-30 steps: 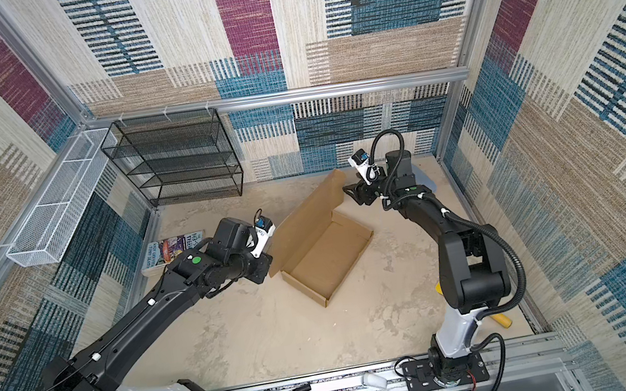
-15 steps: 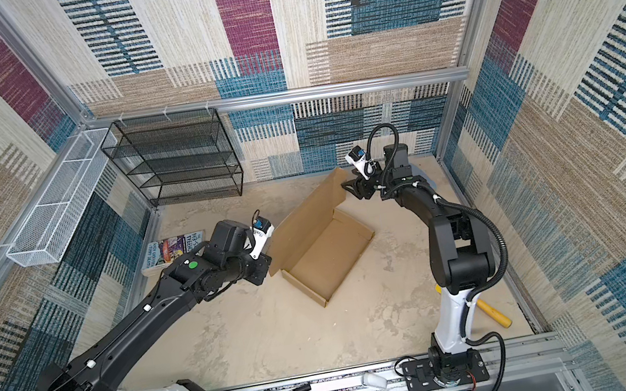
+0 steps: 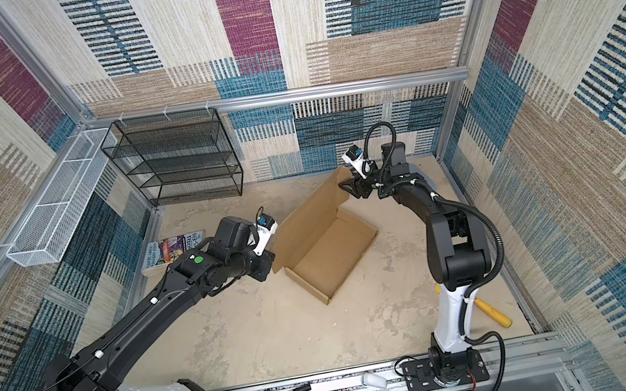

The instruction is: Fold the paper box

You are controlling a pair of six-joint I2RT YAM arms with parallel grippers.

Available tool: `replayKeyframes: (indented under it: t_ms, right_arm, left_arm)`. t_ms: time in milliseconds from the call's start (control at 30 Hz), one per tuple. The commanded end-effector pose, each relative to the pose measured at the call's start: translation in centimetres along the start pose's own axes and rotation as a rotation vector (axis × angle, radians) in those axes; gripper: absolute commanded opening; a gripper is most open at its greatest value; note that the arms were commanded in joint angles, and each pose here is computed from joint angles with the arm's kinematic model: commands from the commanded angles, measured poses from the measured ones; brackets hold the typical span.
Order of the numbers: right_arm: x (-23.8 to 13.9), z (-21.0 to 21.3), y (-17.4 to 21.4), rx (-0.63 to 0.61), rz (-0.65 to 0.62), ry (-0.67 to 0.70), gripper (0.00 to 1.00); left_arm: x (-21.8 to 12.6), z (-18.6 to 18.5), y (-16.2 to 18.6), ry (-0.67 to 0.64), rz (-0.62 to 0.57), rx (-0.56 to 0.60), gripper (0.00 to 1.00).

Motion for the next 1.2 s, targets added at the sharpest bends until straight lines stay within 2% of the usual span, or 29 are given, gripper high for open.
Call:
replayKeyframes:
  t_ms: [0,267,1000,1167]
  right_arm:
    - [0.0,0.2,-0.6,-0.006,-0.014,-0.010,0.59]
    - [-0.4,0.5,-1.1,0.017,-0.027,0.023,0.37]
    - [-0.5,0.3,-1.6,0.007,-0.016,0.165,0.03]
    - [-0.3,1.0,-1.4,0.028,0.031,0.256,0.01]
  left_arm:
    - [0.2,-0.1,-1.1,0.009,-0.036,0.026,0.00]
    - [1.0,0.6,-1.8,-0.038,-0.034,0.023,0.00]
    - [0.9,0.9,-2.2,-0.044,-0.049,0.012,0.00]
    - [0.9,1.4,-3.0,-0.043,-0.068,-0.023,0.21]
Point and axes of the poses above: each gripper's point midway between its finger pads, its own x axis out along the fingers, its own z axis along the line the jaws close on, y = z × x, the point moved 2 cm from there along -x, back along the fingers, and after that the axes turned 2 degrees about -x, right-handed, at the moved point
